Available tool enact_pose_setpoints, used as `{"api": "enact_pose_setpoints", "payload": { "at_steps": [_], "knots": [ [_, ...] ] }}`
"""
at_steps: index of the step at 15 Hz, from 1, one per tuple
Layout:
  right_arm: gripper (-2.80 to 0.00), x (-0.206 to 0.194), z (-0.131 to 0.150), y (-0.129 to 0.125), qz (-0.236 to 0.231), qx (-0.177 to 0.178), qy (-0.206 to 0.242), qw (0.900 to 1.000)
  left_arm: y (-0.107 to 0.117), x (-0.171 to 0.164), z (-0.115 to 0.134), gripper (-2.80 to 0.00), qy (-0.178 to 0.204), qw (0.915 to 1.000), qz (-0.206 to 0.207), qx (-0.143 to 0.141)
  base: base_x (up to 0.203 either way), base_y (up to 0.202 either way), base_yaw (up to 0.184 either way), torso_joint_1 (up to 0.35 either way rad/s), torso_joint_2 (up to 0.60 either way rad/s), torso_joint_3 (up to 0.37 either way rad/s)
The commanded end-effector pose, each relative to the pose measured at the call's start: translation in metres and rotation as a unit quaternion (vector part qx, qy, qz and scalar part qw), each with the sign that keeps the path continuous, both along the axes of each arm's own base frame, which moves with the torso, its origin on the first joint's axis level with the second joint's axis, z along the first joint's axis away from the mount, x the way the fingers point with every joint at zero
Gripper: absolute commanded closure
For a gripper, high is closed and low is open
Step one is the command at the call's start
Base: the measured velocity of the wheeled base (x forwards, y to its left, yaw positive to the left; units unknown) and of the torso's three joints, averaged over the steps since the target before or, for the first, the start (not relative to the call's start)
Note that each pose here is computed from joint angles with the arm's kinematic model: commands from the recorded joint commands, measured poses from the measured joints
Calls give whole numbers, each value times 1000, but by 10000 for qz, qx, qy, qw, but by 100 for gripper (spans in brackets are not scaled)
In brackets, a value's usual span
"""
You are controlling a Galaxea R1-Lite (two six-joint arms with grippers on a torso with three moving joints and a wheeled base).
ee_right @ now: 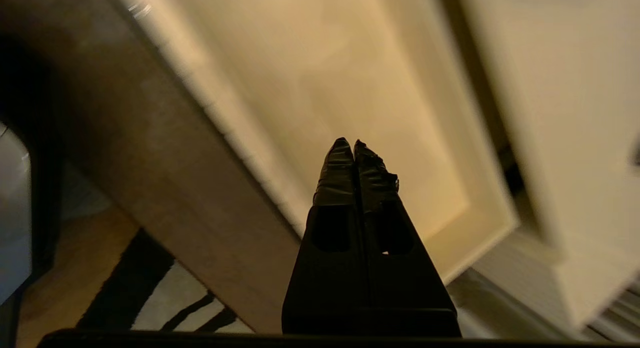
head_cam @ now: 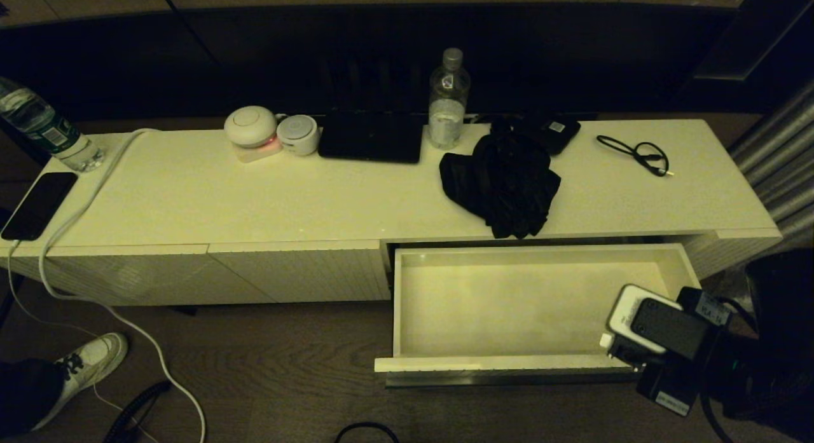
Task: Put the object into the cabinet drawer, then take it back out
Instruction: Close the drawer
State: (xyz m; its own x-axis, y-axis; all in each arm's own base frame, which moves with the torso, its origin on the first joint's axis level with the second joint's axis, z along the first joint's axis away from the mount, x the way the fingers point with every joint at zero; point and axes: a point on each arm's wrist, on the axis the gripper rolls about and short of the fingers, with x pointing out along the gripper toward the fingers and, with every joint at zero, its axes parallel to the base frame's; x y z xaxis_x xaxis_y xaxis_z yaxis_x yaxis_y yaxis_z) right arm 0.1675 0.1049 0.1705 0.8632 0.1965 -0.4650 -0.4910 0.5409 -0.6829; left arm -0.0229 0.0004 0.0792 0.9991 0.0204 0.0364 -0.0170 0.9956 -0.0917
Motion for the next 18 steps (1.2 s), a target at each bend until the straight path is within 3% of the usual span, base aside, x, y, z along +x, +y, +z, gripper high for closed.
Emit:
{"api": "enact_pose_setpoints", "payload": {
  "at_steps": [1,4,8,13,18],
  "knots": [
    [0,-3,-38,2,109,-255,328,9991,0,0,0,0,-10,10000,5,-4,0,0,0,0,0,0],
    [0,0,-75,6,152,-579,798,9950,0,0,0,0,-10,10000,5,-4,0,0,0,0,0,0],
    [0,14,-104,17,155,-712,1019,9921,0,0,0,0,-10,10000,5,-4,0,0,0,0,0,0],
    [0,37,-136,35,171,-531,781,9954,0,0,0,0,-10,10000,5,-4,0,0,0,0,0,0],
    [0,41,-140,45,150,-431,404,9981,0,0,0,0,-4,10000,5,-4,0,0,0,0,0,0]
  ]
}}
